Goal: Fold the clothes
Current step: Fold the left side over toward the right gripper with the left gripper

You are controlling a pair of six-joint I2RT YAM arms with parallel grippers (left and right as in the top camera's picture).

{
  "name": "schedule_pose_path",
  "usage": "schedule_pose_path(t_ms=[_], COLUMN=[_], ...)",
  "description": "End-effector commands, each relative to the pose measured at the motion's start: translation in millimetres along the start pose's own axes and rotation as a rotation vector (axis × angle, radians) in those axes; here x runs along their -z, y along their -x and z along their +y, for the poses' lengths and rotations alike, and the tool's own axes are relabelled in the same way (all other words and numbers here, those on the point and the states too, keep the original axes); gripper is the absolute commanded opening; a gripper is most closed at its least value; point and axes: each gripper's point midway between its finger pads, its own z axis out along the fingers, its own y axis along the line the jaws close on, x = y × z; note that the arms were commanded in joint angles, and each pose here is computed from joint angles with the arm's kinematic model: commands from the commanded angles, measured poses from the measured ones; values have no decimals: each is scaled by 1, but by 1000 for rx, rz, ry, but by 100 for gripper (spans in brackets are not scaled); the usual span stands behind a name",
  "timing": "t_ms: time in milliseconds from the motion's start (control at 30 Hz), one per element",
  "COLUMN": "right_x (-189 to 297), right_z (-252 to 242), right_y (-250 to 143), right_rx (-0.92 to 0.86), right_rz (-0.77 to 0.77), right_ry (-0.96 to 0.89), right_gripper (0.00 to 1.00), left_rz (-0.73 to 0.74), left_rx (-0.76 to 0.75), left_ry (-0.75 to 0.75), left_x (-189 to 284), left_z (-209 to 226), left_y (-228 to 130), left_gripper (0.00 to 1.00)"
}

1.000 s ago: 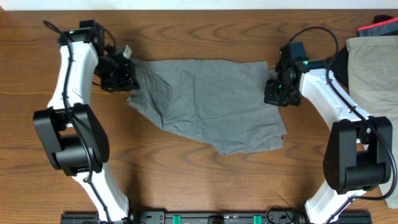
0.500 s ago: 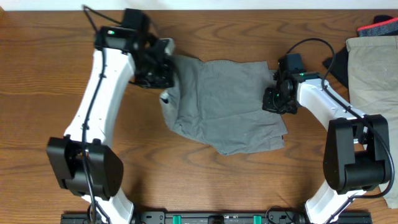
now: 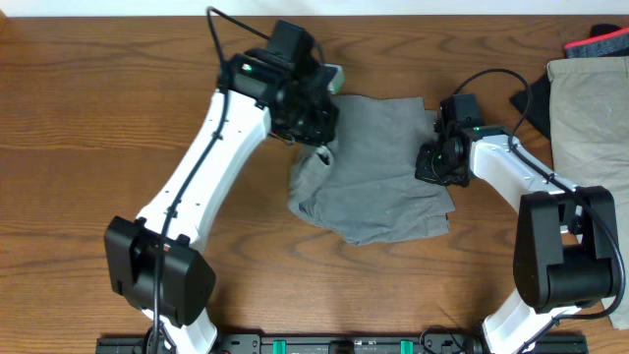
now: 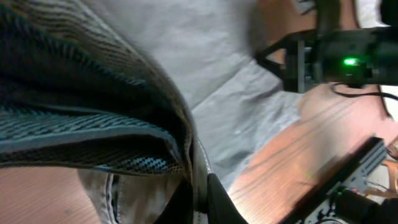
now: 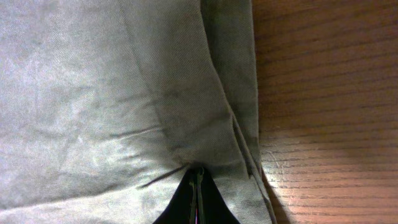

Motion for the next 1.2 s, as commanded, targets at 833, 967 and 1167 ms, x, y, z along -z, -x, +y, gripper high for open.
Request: schedule_pose_path(t_ms=[833, 967, 1167], right_x=[19, 50, 54], right_z=[-20, -24, -24], right_y=[7, 25, 26], right_rx=[-94, -103, -94], right_rz=[26, -22, -28], right_ry=[-7, 4, 0], right_gripper=[1, 1, 1], left_rz=[5, -15, -50], left_rx=[-154, -143, -138], left_ry=[-98, -104, -158], left_x=[-51, -59, -59], left_z=[-78, -78, -88], left_y=[3, 11, 20], left_gripper=[7, 7, 7])
